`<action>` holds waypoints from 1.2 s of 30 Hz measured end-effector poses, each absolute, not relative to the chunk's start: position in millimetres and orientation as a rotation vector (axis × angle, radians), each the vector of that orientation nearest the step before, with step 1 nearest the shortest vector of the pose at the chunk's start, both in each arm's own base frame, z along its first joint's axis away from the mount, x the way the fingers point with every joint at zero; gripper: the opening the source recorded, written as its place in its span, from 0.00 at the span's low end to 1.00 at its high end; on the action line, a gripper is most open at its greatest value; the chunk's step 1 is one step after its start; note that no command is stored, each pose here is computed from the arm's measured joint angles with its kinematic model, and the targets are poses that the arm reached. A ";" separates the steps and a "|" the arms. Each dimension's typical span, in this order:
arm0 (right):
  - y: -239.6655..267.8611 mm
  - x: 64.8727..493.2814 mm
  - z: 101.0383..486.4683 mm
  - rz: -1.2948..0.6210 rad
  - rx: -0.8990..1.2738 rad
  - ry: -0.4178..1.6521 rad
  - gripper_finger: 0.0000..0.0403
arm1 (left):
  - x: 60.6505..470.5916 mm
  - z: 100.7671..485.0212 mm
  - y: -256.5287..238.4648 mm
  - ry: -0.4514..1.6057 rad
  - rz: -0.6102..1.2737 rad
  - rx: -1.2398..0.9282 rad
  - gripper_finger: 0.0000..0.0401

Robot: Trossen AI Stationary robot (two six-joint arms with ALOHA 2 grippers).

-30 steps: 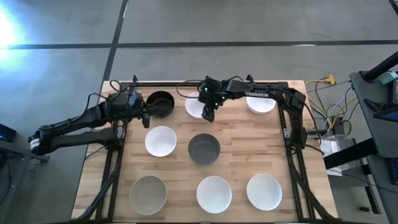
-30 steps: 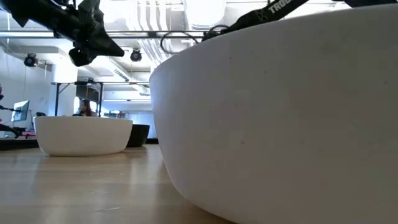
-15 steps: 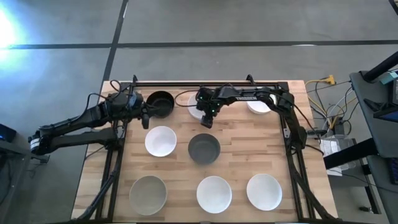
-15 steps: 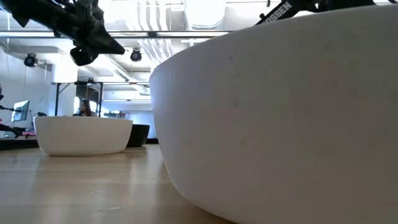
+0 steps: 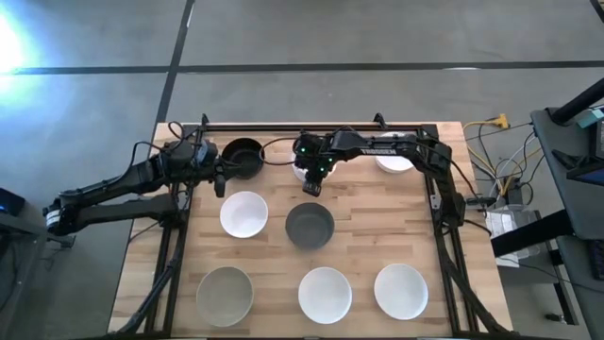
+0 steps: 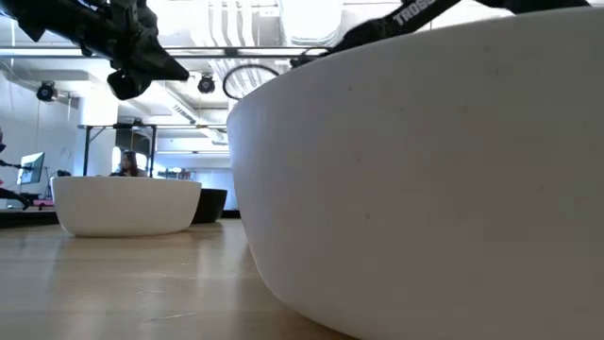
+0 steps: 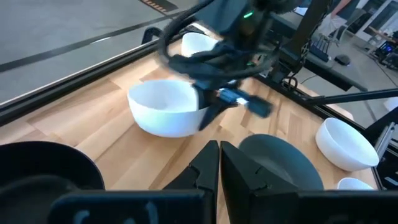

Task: Nest bowls inside each other
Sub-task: Stack the white bowl on top of the dark grey bowl

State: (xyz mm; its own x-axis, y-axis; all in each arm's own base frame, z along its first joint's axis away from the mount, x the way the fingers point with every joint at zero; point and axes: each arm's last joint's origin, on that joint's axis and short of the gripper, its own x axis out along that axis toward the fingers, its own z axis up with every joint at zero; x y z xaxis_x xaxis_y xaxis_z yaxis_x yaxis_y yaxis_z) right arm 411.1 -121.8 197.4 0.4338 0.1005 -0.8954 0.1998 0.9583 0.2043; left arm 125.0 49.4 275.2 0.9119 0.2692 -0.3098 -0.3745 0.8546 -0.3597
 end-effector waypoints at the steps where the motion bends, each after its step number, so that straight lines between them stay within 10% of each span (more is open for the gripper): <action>1: -118.3 410.5 204.3 -0.056 0.294 1.118 0.02 | 125.0 275.2 49.4 0.254 0.342 -0.427 0.00; 17: -9.0 351.7 340.0 0.072 0.074 0.916 0.02 | 127.2 272.9 50.9 0.263 0.368 -0.456 0.00; 36: 86.6 392.4 274.6 -0.006 0.128 0.991 0.02 | 128.8 280.0 54.8 0.212 0.462 -0.437 0.00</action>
